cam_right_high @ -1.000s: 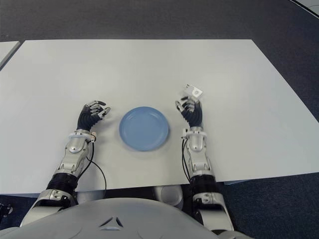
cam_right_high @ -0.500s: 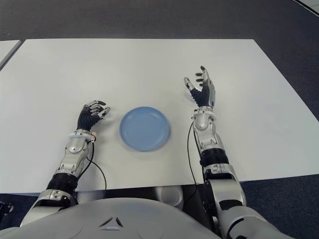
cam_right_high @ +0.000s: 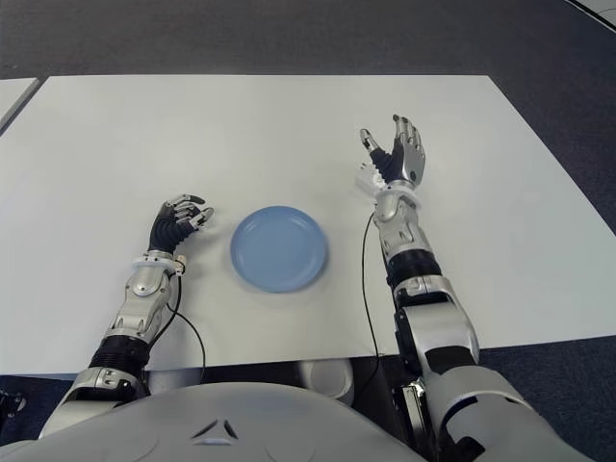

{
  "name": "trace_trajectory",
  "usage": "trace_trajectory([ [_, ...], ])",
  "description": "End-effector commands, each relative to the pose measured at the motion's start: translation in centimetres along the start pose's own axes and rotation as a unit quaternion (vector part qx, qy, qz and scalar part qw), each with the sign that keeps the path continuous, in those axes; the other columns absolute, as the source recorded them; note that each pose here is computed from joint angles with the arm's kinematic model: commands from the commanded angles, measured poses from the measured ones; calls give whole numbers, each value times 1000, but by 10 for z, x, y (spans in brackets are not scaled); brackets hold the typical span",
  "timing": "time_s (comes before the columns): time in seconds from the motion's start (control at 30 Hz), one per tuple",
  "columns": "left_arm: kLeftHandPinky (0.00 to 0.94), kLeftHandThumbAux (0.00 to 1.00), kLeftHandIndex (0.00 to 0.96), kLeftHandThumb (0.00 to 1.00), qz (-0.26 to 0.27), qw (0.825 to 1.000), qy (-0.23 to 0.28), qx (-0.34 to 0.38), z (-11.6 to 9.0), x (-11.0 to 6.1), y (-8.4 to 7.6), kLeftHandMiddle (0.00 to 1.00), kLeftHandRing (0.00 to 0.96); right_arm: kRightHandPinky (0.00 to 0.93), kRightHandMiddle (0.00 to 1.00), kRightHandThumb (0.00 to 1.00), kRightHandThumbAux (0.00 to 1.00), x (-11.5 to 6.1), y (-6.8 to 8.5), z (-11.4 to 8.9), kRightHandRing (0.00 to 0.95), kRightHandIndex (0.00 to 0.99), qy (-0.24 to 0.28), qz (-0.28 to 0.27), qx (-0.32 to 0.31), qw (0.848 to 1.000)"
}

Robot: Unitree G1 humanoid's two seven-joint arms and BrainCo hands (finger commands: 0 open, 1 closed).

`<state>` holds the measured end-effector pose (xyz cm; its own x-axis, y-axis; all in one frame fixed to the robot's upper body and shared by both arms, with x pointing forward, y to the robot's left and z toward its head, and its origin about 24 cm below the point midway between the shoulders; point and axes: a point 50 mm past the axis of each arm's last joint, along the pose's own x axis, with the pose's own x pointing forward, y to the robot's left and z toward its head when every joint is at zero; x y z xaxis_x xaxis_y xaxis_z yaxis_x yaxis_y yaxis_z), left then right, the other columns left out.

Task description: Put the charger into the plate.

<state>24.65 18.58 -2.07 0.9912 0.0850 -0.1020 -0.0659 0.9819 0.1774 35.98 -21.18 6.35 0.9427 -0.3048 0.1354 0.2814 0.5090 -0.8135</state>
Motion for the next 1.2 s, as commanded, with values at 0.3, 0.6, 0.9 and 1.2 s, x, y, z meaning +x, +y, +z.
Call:
trace_trajectory([
  [0.3,623,717,435,708,7,1000,30,-1,-12,-7,2,645,635,0,0,612,186,11,11,-9,0,0,76,80,-85,990],
  [0.6,655,717,436,708,9,999,31,0,-11,-7,2,676,666,0,0,603,168,2,24,-22,0,0,108,147,-123,976],
  [0.9,636,717,436,709,14,999,30,0,-10,-6,1,670,653,0,0,589,157,-4,32,-27,0,0,121,202,-181,955],
  [1.2,629,718,435,707,15,999,33,-5,-10,-7,2,657,644,0,0,591,156,-21,44,-47,0,0,135,262,-240,925],
])
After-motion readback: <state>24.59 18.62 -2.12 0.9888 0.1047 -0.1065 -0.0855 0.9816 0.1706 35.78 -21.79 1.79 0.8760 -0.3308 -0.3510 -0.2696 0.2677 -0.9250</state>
